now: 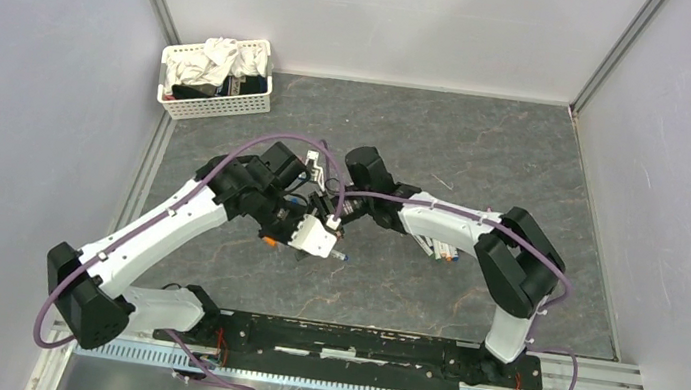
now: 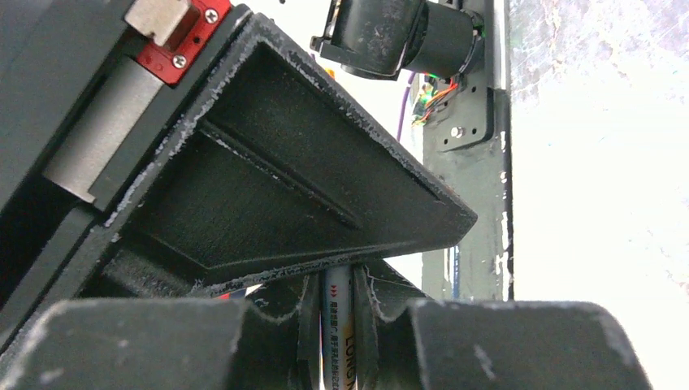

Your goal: Open the pen caps

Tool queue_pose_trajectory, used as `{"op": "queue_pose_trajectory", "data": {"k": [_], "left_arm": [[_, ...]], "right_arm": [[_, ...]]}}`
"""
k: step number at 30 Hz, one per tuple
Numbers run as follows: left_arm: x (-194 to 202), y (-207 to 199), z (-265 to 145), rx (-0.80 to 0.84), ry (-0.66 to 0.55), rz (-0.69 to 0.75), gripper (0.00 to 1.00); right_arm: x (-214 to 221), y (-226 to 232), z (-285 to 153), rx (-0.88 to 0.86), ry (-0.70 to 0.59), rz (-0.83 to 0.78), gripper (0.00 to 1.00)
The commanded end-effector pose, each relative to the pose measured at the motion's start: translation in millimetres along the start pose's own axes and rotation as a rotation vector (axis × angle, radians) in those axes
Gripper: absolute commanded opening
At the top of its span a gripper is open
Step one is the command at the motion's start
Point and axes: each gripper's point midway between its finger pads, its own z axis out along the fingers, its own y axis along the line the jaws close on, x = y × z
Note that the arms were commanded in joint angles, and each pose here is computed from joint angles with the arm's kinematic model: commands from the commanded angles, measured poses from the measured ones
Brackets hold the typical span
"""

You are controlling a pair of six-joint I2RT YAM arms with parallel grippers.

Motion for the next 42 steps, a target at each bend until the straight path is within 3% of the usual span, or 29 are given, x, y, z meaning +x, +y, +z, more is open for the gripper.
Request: {"op": "queue_pose_trajectory", "data": {"k": [1,4,7,8,10,12,16,19,25,27,30,31,32,33,39,42], "left_arm": [[-36.3,8.6,5.6,-0.004,-0.126,0.103,0.02],[-7.8,16.5,4.1,-0.053,-0.013,0.138,0.02],[88.8,30.3,-37.8,-0.125,0.146,0.077,0.02],[126.6,30.4,-57.2,-0.153,0.19,0.018,0.02],[146.4,25.3,-71.3,-0.1,0.16,-0.047,0.02],[125.2,27.2,-59.3,-0.079,0.101,-0.038,0.02],[73.6,19.9,-24.9,-0.061,0.108,0.085,0.02],[39.2,14.3,-19.3,-0.046,0.045,0.082,0.02],[9.1,5.1,-16.6,-0.067,-0.053,0.082,0.04],[-2.0,1.4,-12.6,-0.068,-0.086,0.091,0.28],[-19.4,3.9,-9.6,-0.119,-0.128,0.138,0.41],[-23.2,4.8,-8.4,-0.128,-0.135,0.157,0.49],[-24.9,5.0,-7.8,-0.135,-0.133,0.172,0.63],[-26.3,5.1,-6.7,-0.136,-0.13,0.189,0.68],[-31.6,17.0,-4.3,-0.198,-0.118,0.246,0.7],[-31.8,18.0,-1.9,-0.206,-0.107,0.268,0.66]], "right_arm": [[-17.4,-39.3,6.3,0.154,-0.05,-0.049,0.0],[32.3,-74.8,-19.4,0.256,0.05,-0.003,0.0],[166.1,-98.1,-65.2,0.405,0.165,0.137,0.0],[193.8,-95.2,-72.2,0.416,0.144,0.154,0.0],[210.1,-87.7,-75.8,0.395,-0.003,0.155,0.0],[188.9,-75.1,-74.7,0.341,-0.096,0.105,0.0],[146.8,-65.0,-76.9,0.367,-0.044,0.028,0.0],[110.4,-49.4,-71.6,0.321,-0.075,-0.026,0.0],[68.8,-31.3,-60.7,0.245,-0.088,-0.077,0.0],[55.2,-22.0,-55.2,0.207,-0.09,-0.099,0.0],[37.4,-9.8,-45.9,0.159,-0.083,-0.129,0.0],[34.6,-9.8,-43.1,0.152,-0.075,-0.128,0.0],[30.5,-7.1,-40.6,0.142,-0.07,-0.134,0.0],[27.8,-5.3,-37.7,0.131,-0.065,-0.138,0.0],[12.7,2.6,-24.0,0.087,-0.053,-0.146,0.0],[7.4,5.8,-18.3,0.072,-0.049,-0.152,0.0]]}}
